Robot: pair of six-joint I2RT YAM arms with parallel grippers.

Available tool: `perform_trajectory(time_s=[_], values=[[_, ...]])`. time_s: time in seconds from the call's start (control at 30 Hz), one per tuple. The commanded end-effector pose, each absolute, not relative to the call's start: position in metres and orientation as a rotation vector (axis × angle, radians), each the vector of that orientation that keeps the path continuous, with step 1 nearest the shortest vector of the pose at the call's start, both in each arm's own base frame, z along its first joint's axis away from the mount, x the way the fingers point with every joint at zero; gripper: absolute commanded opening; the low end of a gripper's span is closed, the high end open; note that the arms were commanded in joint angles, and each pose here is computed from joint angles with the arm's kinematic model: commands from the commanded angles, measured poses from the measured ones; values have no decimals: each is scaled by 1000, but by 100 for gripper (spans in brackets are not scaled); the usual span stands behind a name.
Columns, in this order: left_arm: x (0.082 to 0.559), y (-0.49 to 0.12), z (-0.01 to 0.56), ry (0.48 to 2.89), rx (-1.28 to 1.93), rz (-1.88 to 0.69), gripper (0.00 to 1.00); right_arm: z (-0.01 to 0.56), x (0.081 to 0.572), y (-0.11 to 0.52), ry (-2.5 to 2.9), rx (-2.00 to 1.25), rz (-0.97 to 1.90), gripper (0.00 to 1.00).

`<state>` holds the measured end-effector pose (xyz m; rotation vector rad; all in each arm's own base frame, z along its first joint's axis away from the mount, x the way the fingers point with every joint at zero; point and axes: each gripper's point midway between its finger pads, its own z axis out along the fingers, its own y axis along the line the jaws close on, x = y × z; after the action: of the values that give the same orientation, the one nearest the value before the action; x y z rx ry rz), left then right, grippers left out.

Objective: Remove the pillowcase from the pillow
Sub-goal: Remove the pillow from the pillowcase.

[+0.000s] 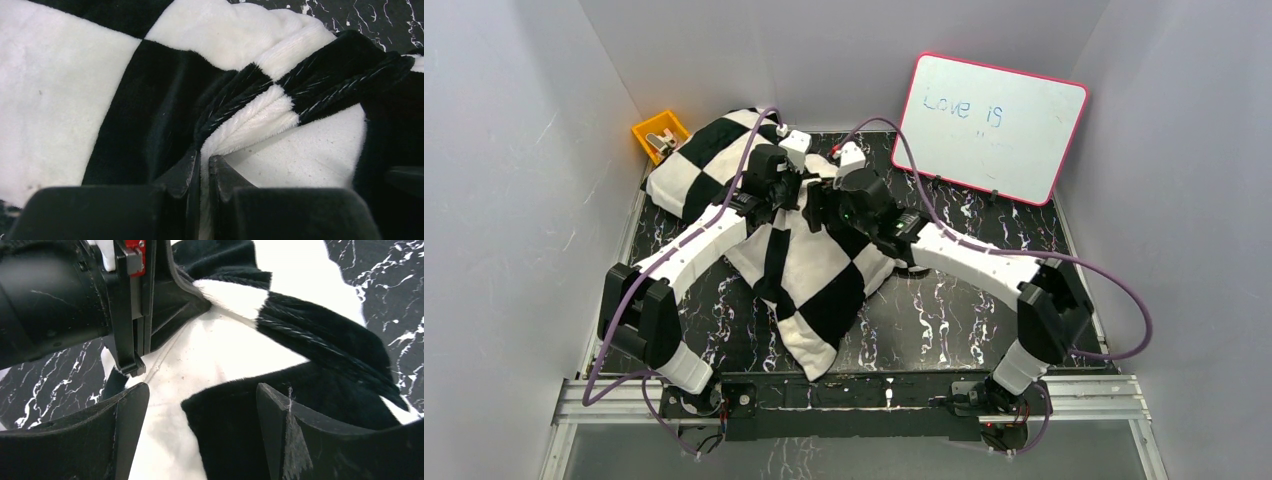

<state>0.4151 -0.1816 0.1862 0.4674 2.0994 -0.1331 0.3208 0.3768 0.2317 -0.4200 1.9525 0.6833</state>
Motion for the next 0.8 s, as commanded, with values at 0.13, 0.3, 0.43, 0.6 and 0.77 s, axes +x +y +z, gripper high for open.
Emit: perform_trajectory(time_s=[0.13, 0.3, 0.43, 0.6, 0.77], values=[[410, -169, 188, 2115, 424, -159, 0, 208, 321, 387, 2023, -440, 540, 60], [413, -161, 184, 2137, 399, -147, 0, 183, 307, 347, 2096, -411, 407, 2], [416, -157, 178, 2155, 391, -126, 0, 172, 281, 302, 2154, -371, 346, 0], [420, -151, 170, 2186, 333, -102, 0, 137, 232, 244, 2307, -306, 293, 0], [423, -146, 167, 2202, 305, -72, 0, 96, 181, 213, 2490, -222, 349, 0]])
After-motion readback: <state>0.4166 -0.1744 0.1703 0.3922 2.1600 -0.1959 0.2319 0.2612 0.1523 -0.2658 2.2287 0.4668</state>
